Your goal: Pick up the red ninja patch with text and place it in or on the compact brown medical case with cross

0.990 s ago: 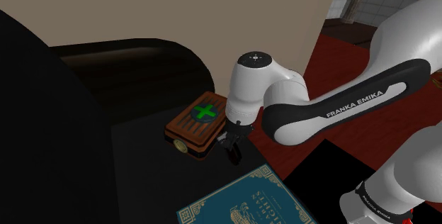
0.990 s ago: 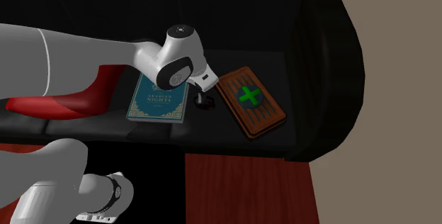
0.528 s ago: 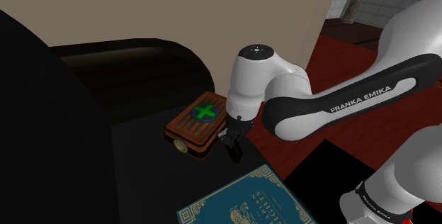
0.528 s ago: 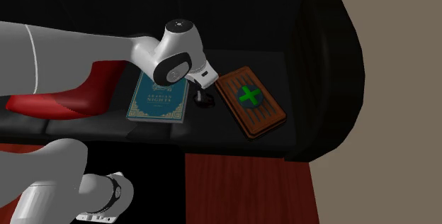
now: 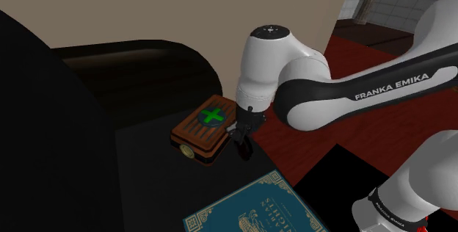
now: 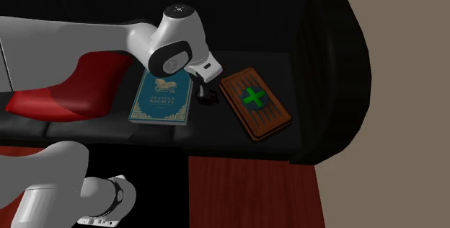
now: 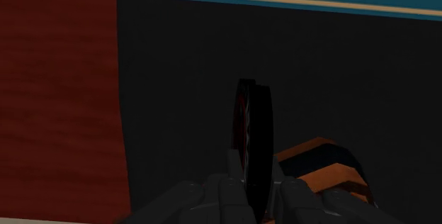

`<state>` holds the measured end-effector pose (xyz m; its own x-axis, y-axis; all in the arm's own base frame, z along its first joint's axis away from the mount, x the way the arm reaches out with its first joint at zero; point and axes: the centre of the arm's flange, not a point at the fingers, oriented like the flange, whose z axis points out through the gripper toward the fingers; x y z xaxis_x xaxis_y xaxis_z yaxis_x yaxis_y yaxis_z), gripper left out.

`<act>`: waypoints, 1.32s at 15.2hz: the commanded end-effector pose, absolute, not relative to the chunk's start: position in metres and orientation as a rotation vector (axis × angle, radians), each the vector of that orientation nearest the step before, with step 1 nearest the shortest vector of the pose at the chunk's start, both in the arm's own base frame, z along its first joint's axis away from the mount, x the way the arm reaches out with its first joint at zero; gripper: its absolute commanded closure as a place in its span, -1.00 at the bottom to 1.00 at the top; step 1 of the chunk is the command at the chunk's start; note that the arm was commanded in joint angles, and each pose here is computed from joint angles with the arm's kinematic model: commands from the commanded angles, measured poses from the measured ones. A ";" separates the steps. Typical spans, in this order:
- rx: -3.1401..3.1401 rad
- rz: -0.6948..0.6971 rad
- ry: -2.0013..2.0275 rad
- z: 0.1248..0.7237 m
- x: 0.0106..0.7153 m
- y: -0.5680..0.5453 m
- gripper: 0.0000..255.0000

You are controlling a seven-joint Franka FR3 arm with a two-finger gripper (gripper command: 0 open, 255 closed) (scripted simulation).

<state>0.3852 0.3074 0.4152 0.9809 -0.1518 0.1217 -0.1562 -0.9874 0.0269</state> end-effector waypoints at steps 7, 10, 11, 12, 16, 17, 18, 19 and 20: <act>3.090 0.185 -0.240 0.457 0.385 0.308 1.00; 3.090 0.185 -0.240 0.473 0.385 0.308 1.00; 3.090 0.185 -0.240 0.478 0.385 0.308 1.00; 3.090 0.185 -0.240 0.484 0.385 0.308 1.00; 3.090 0.185 -0.240 0.505 0.385 0.308 1.00; 3.090 0.185 -0.240 0.510 0.385 0.308 1.00; 3.090 0.185 -0.240 0.515 0.385 0.308 1.00; 3.090 0.185 -0.240 0.521 0.385 0.308 1.00; 3.090 0.185 -0.240 0.526 0.385 0.308 1.00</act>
